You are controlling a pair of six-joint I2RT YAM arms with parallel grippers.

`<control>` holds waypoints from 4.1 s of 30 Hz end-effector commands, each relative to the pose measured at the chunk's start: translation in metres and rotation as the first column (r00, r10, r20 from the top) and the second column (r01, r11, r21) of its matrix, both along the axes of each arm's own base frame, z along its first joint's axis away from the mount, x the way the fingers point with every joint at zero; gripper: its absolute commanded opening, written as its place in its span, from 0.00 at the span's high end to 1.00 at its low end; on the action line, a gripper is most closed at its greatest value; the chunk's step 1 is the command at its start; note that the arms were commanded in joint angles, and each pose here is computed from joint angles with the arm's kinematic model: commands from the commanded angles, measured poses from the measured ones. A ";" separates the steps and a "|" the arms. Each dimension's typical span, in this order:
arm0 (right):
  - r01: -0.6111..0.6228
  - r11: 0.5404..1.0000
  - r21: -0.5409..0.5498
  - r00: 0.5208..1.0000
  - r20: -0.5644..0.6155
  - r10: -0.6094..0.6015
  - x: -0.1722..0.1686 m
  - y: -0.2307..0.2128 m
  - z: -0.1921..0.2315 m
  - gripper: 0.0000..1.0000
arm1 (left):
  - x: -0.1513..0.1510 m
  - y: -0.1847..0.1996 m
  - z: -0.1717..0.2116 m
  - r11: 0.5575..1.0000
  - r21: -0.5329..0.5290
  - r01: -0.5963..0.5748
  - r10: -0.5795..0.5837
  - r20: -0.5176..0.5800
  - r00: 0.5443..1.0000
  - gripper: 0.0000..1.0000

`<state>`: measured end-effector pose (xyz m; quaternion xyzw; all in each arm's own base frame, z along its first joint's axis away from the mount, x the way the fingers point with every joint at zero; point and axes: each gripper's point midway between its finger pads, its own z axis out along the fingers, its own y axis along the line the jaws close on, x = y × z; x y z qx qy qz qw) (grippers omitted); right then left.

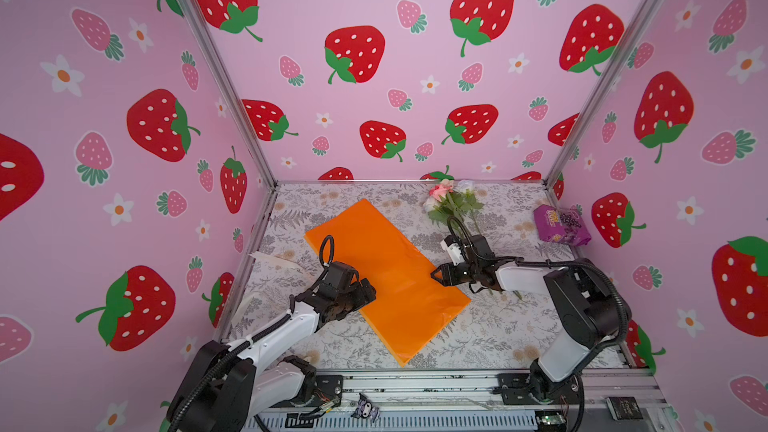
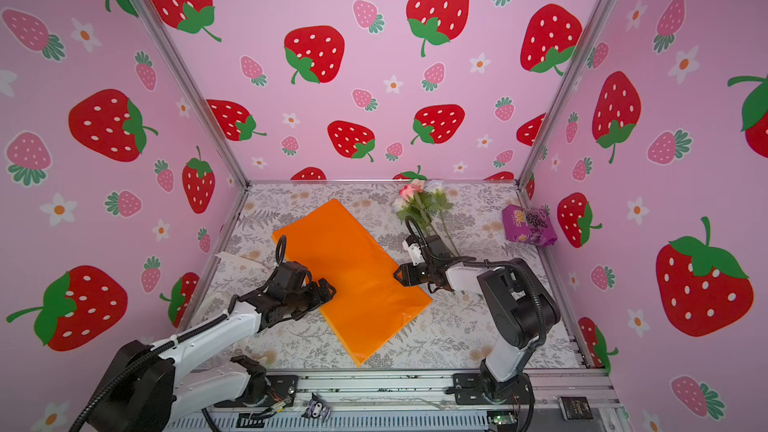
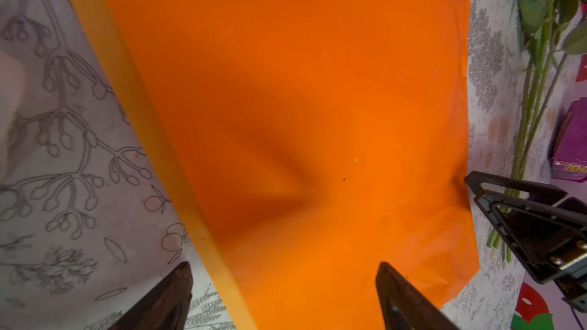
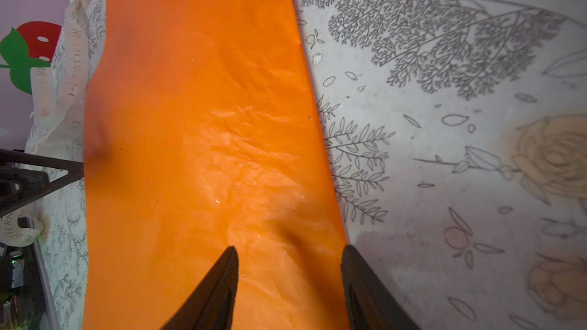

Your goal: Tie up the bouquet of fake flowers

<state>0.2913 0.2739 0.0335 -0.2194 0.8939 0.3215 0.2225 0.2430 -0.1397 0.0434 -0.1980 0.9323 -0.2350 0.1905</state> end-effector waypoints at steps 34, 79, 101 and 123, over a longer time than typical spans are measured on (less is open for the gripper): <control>0.348 0.912 -0.219 0.938 0.090 -0.336 0.155 -0.049 -0.018 0.36 | 0.033 -0.020 0.003 0.985 -0.175 0.014 -0.008 0.034 0.999 0.49; -0.174 0.984 -0.041 0.849 0.499 0.171 0.005 0.004 0.123 0.32 | 0.069 -0.052 0.052 0.949 -0.295 0.108 -0.074 0.125 0.989 1.00; -0.528 0.768 -0.361 0.097 0.874 0.477 -0.184 0.034 0.135 0.18 | 0.071 -0.042 0.114 0.951 -0.295 0.094 -0.039 0.188 0.981 1.00; -0.188 0.844 -0.503 0.015 0.858 0.514 -0.140 0.019 0.098 0.23 | 0.070 -0.039 0.141 0.926 -0.365 0.100 -0.019 0.218 0.976 1.00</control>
